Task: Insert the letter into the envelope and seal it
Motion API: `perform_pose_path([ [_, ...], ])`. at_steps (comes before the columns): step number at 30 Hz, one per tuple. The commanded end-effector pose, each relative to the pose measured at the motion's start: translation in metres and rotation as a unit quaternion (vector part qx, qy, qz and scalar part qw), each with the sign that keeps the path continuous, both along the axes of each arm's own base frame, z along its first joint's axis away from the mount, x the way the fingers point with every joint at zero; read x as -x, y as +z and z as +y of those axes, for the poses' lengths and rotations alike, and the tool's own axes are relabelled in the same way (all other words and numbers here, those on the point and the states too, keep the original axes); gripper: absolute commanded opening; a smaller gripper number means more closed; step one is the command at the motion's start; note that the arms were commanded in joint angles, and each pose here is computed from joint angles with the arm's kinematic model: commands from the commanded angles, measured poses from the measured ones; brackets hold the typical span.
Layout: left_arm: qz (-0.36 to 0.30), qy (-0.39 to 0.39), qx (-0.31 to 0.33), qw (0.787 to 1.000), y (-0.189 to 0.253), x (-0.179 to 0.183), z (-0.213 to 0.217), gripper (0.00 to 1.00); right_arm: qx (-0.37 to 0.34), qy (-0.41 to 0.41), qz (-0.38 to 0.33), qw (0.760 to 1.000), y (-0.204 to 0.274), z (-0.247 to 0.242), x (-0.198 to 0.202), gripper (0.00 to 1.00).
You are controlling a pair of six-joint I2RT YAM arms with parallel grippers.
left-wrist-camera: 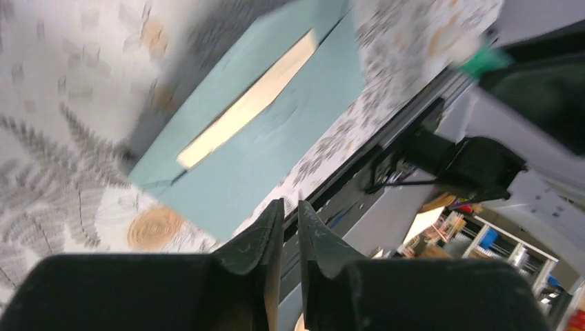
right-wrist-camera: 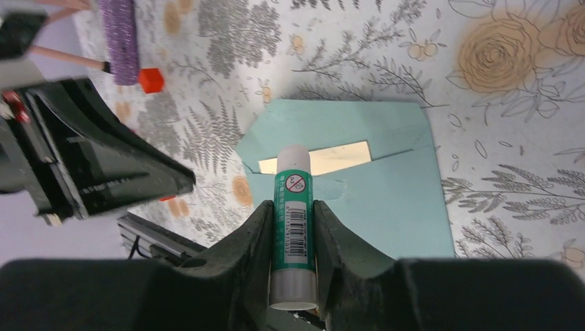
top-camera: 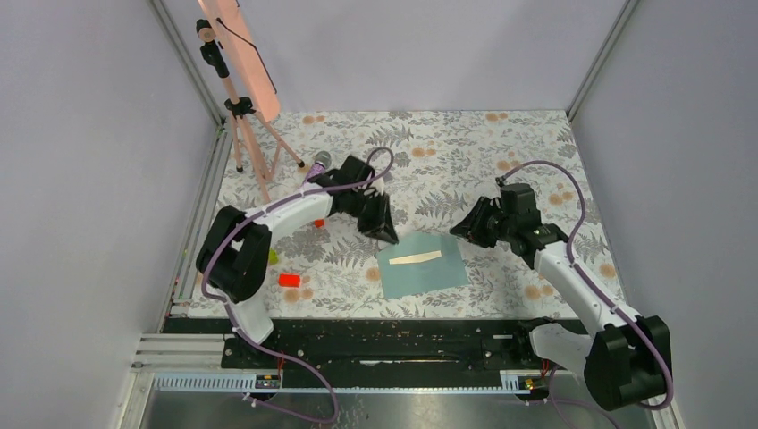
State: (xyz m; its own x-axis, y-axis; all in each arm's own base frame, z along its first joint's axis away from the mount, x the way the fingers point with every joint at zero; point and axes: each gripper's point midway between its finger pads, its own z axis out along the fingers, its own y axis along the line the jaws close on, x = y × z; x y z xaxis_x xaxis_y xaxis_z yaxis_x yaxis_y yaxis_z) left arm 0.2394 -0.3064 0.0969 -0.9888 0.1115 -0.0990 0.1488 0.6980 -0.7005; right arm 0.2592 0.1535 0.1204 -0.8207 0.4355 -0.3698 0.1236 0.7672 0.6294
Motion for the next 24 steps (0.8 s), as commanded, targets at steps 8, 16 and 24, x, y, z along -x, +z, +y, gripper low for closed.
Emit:
perform_pose_path([
  [8, -0.059, -0.018, -0.045, 0.997, 0.007, -0.086, -0.036, 0.28, -0.056, -0.038, -0.112, 0.991, 0.037, -0.005, -0.009, 0.00],
  [16, -0.066, -0.033, -0.023, 0.997, 0.033, -0.069, -0.031, 0.31, -0.075, -0.046, -0.152, 0.984, 0.039, -0.003, -0.017, 0.00],
  [24, -0.047, -0.079, 0.001, 0.996, 0.051, 0.016, 0.000, 0.30, 0.039, -0.069, -0.242, 0.967, 0.045, -0.003, -0.055, 0.00],
])
